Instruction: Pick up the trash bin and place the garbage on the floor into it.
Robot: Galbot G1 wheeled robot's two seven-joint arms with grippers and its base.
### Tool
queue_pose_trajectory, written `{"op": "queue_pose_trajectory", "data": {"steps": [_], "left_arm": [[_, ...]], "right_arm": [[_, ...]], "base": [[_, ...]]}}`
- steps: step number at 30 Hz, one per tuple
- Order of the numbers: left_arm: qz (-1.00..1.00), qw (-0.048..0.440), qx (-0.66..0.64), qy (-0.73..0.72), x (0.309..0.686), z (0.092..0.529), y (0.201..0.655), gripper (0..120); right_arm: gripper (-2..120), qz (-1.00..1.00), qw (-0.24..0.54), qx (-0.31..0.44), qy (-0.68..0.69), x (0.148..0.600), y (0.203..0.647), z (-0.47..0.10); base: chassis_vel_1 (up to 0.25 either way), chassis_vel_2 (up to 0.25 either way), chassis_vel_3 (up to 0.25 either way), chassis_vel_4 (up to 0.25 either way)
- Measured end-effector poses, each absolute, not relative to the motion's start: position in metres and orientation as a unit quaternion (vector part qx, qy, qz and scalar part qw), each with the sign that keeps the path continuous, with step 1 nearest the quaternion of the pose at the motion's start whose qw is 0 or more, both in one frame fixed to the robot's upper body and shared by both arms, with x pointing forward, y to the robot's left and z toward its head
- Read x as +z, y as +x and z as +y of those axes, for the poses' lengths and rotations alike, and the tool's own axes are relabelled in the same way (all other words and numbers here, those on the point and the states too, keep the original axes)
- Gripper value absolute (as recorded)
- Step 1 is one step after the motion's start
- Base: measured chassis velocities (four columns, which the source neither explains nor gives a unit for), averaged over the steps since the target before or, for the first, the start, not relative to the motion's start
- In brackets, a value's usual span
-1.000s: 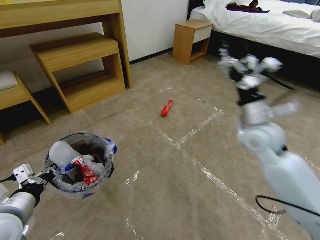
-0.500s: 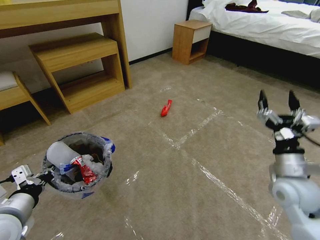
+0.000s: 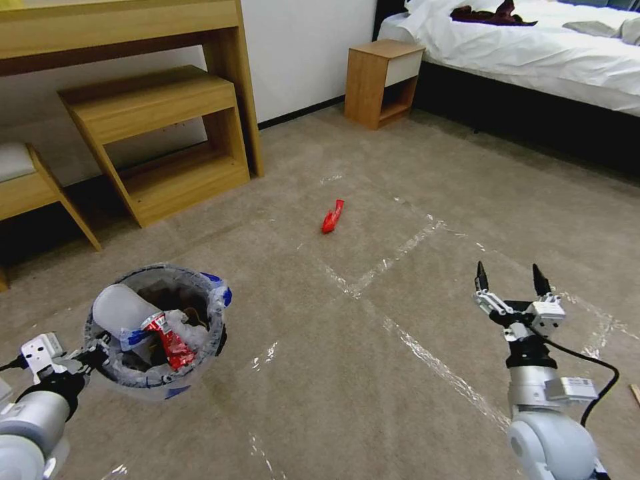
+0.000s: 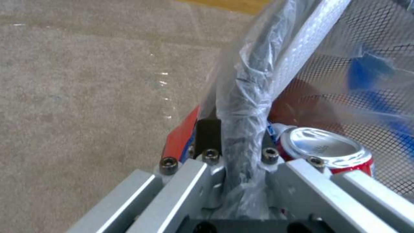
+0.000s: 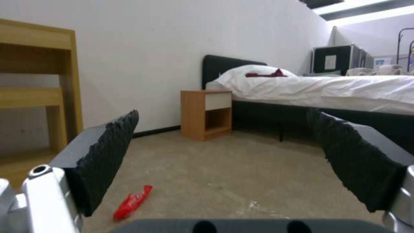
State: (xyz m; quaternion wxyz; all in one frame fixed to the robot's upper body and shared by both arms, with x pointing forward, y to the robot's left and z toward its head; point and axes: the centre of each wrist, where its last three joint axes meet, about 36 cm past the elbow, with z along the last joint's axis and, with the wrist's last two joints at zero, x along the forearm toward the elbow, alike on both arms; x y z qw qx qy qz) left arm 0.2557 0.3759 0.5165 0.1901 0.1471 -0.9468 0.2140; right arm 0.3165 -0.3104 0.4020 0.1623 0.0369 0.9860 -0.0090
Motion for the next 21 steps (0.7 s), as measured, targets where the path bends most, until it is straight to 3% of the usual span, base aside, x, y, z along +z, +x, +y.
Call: {"op": "queue_pose_trajectory", "data": {"steps": [9,21], "left_arm": [[-0.947,0.191,0.213,0.145,0.5168,0.3749,0.2558,1],[-0.946,0.193,0.214,0.145,0.5153,0.3736,0.2554,1]], "right_arm": [[98,0.987,0.151,-0.019,0.043,0.4020,0.3144,-0.3089],[92,0.989,0.143,-0.015,0.038,0.4051,0.3177,-0.3075]], "base": [[-0.015,0.021,0.013,-0.016],[-0.084,0.086,0.074,-0.081]]}}
